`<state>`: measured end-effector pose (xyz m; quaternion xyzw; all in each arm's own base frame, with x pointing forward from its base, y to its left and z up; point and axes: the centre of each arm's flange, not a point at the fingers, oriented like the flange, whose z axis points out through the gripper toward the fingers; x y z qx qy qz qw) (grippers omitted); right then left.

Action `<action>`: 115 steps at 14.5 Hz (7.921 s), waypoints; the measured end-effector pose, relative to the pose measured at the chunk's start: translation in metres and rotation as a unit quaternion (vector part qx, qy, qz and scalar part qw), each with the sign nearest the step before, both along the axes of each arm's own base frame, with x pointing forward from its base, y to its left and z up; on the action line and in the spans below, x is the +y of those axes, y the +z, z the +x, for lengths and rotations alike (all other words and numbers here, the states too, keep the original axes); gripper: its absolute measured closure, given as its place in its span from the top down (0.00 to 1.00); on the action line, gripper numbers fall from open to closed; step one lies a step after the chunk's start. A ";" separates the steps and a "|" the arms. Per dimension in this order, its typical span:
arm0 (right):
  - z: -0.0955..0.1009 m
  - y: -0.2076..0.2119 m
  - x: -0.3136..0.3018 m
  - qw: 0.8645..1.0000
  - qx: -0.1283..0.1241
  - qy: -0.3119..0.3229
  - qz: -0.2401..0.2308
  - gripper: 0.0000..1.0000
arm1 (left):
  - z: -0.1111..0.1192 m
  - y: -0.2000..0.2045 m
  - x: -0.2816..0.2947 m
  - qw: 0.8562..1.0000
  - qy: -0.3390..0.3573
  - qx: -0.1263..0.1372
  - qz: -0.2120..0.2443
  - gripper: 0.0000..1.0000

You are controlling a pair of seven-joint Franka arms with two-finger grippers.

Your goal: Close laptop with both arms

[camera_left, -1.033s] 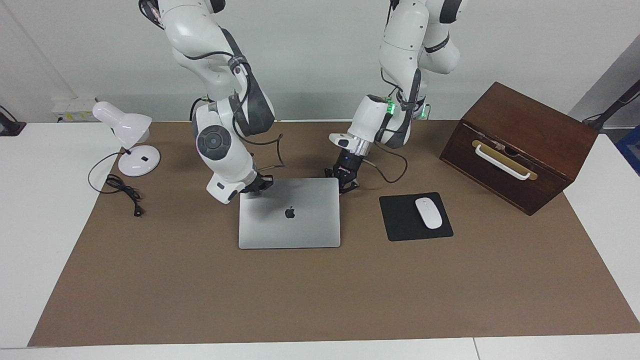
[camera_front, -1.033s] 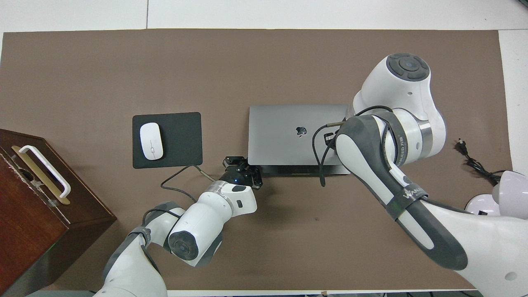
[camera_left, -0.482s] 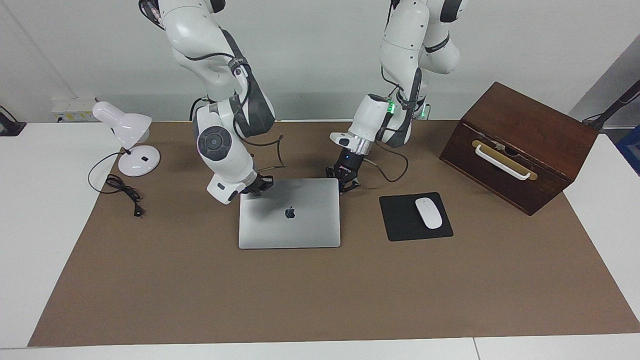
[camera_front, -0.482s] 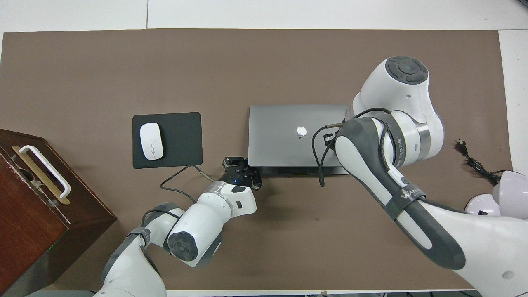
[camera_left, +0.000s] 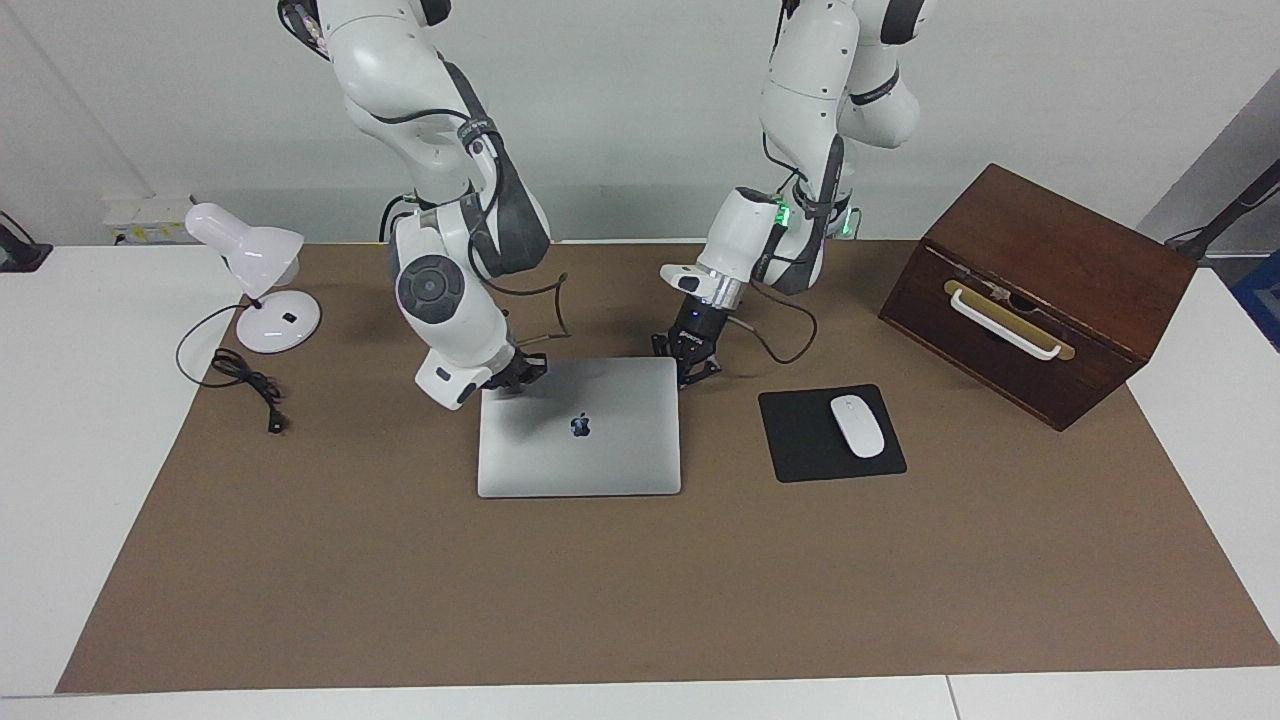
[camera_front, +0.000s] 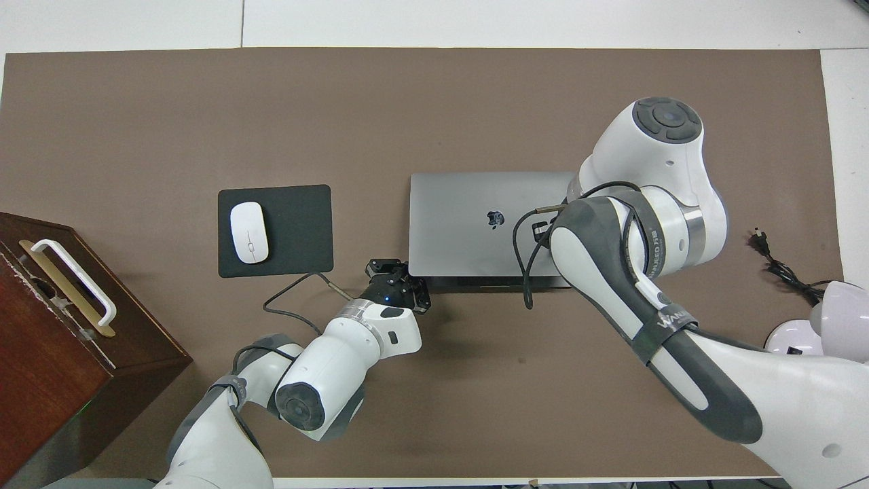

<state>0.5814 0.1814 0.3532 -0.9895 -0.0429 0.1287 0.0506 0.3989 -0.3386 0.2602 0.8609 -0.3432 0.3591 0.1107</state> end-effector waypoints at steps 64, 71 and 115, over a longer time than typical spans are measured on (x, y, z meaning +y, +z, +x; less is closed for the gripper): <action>-0.007 -0.014 -0.001 1.000 -0.012 -0.003 0.000 0.01 | 0.005 0.136 0.076 0.968 0.045 0.217 0.121 0.01; 0.005 0.026 -0.002 1.000 -0.003 0.000 0.001 0.01 | 0.041 0.231 0.125 0.957 0.094 0.250 0.116 0.01; -0.048 0.271 -0.205 0.990 -0.098 -0.078 -0.062 1.00 | 0.094 0.400 0.350 0.917 0.268 0.277 0.101 1.00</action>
